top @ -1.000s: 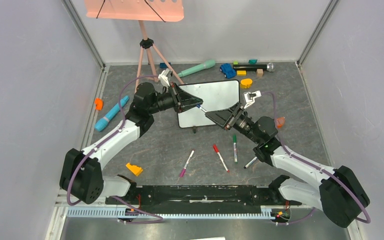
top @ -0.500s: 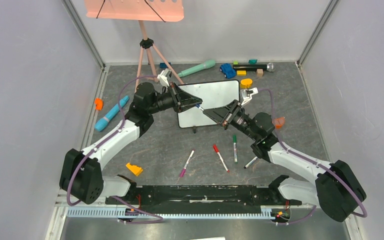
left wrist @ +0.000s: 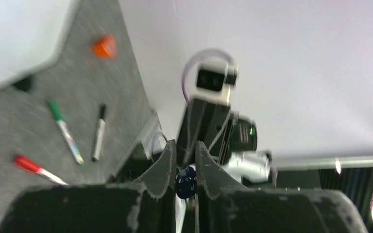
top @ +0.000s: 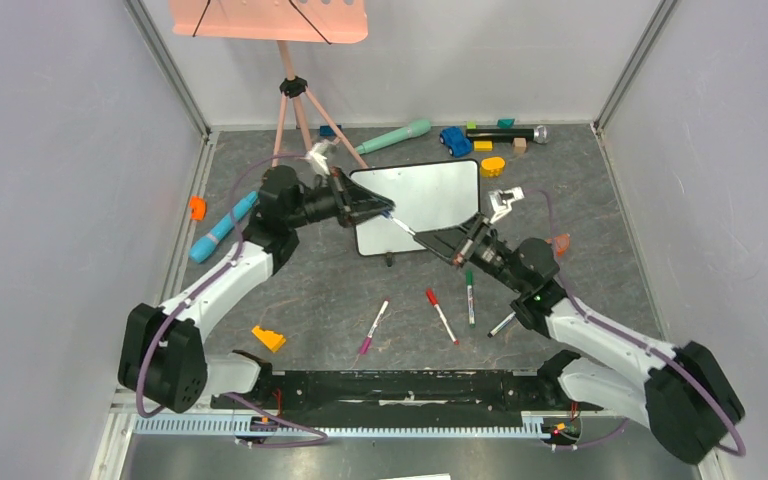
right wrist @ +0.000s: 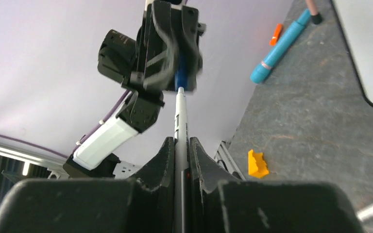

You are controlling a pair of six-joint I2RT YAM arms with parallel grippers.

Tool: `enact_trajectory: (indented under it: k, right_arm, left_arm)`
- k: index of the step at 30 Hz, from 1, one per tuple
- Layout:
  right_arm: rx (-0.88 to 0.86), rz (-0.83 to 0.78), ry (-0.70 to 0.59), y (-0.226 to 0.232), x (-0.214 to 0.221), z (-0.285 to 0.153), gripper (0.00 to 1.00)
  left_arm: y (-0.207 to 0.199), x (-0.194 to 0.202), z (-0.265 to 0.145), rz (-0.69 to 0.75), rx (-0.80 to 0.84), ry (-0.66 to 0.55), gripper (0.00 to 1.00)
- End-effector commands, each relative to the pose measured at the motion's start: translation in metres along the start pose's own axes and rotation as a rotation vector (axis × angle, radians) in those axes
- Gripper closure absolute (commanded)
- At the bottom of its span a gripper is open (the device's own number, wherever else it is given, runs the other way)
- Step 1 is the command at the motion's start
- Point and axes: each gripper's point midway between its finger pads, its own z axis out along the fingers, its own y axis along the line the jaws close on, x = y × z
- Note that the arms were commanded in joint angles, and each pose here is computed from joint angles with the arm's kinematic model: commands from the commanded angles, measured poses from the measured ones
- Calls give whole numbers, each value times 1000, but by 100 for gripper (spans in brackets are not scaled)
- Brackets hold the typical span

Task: Write a sentence on the whiteboard
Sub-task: Open the pen cap from the whiteboard marker, then place the pen cap at the center of the board.

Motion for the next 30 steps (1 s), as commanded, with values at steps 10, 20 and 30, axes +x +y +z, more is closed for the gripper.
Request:
enact_trajectory:
  k: [10, 20, 30]
  right_arm:
    - [377, -210, -105, -56, -38, -76, 100]
    - [736, -440, 33, -74, -61, -97, 100]
    - [836, -512, 42, -78, -67, -118, 100]
  left_arm:
    - [80, -40, -69, 48, -285, -210, 98]
    - [203, -9, -148, 34, -951, -218, 98]
    - [261, 18, -152, -64, -1070, -74, 98]
